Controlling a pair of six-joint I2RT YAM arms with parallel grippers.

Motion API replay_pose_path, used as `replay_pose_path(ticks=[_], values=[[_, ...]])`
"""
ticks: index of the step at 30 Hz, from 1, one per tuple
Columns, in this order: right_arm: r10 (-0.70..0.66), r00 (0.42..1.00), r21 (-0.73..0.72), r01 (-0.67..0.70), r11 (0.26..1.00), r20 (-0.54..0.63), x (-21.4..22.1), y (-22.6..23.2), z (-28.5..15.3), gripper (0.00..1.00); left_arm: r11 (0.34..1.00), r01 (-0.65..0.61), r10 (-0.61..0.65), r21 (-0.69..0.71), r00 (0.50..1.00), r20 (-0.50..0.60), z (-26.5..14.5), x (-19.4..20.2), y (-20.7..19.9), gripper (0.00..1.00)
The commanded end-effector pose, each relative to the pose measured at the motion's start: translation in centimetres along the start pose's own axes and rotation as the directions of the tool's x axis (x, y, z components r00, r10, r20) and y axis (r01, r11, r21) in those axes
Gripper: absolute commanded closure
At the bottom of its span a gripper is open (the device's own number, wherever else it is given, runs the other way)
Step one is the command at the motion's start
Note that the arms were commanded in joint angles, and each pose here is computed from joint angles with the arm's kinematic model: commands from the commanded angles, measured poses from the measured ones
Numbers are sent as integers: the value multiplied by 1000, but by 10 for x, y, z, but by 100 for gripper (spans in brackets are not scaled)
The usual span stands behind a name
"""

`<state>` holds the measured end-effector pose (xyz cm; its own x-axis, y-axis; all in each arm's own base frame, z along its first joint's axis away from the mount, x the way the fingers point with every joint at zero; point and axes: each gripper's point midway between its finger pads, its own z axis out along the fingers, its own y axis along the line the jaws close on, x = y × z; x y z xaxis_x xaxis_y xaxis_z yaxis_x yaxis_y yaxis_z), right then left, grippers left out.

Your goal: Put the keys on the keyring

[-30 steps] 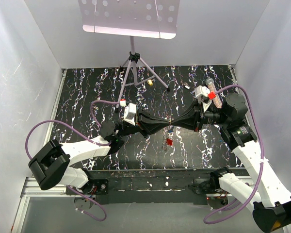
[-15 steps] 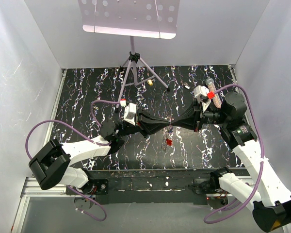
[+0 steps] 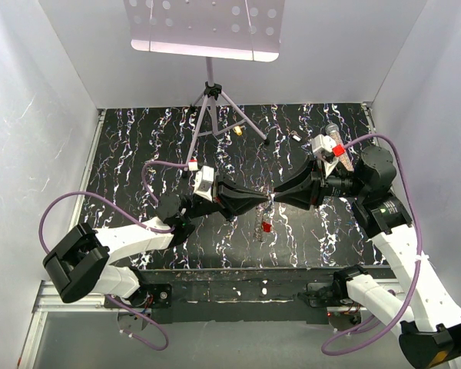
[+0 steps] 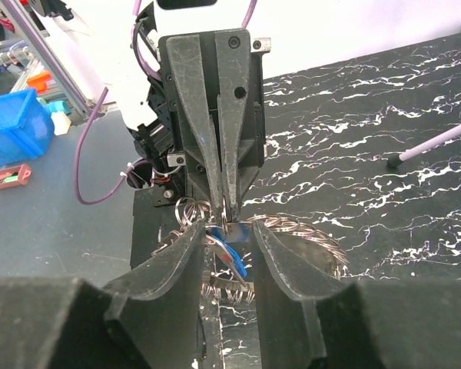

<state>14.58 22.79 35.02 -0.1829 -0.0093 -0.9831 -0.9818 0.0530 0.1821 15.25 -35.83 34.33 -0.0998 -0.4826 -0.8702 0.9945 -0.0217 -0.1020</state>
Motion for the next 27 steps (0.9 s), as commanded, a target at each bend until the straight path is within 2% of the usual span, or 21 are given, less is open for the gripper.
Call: replay_pose_path(ticks=[1,7,27], values=[[-34,999,-14,34,999,36,-18,6,0,64,998,-52,50,23,995,85,2,-27,-10,100],[1,1000,-32,0,999,27,-11,6,3,74,998,-60,58,23,994,93,3,-31,-11,100],[21,1000,-47,-21,999,-15,6,4,9,78,998,-58,56,12,993,102,6,-33,-7,100]])
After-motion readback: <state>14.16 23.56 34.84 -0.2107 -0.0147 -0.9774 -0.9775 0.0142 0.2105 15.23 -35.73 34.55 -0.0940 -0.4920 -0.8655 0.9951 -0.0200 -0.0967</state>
